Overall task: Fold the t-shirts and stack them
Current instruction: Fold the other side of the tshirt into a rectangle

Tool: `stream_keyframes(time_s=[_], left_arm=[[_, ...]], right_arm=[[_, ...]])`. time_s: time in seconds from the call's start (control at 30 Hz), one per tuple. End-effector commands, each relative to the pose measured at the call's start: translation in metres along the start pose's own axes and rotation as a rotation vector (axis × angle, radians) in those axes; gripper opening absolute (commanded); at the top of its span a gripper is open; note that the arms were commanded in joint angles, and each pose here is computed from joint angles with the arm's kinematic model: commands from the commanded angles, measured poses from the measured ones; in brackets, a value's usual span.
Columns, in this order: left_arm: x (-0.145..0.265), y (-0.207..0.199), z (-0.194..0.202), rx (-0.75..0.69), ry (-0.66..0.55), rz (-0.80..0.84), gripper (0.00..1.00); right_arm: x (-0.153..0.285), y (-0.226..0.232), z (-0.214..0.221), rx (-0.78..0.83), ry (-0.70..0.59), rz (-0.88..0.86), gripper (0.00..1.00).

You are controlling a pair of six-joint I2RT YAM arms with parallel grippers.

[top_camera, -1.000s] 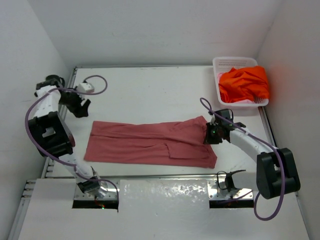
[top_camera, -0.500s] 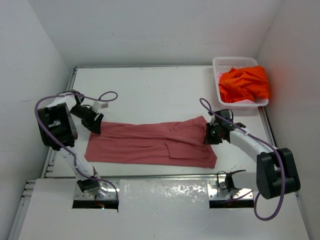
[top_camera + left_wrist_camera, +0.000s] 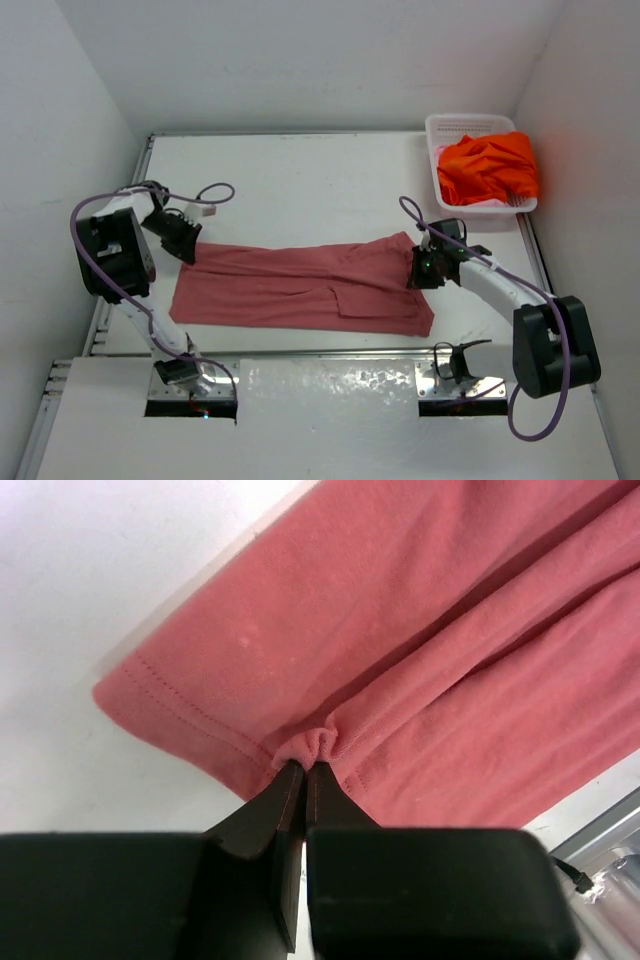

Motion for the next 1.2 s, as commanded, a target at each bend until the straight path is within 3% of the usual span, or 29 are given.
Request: stream_keyframes(time_s=[0.0,0.17,0.47,0.57,0.67,0.9,1.17], left_arm=[[0.024,0.006,-0.017,-0.045,-0.072,-0.085,0.00],[0.039,0.019,-0.035,-0.045,-0.151,-0.149,0.00],[0.087,0.065,-0.100,-0.006,-0.491,-0.410,0.00],[0.091,0.061,-0.101,-0.062,-0.491,-0.418,0.00],[0.089,0.043,-0.091,-0.144,-0.467,-0.379,0.00],[0.049,0.003,-0.029,-0.260,-0.274,-0.243,0.00],[0.037,-0.013,0.003,-0.331,-0.145,-0.136,0.00]], right_arm=[[0.008,0.008,-0.016,0.032,-0.063,-0.012,0.00],[0.023,0.026,-0.053,0.071,-0.126,-0.033,0.00],[0.028,0.054,-0.154,0.136,-0.230,-0.047,0.00],[0.041,0.057,-0.168,0.148,-0.256,-0.045,0.00],[0.047,0.052,-0.156,0.163,-0.250,-0.031,0.00],[0.058,0.031,-0.089,0.143,-0.193,-0.041,0.00],[0.035,0.009,-0.020,0.054,-0.071,-0.088,0.00]])
Point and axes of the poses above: each gripper's point midway between its finger pads, its own x axis back along the fingers, its own y axis along the line the jaws close on, z = x × y, the point moved 10 cm from there along x, back along the fingers, and after that the axes turned 9 degrees about -x, right-handed, at the moved point
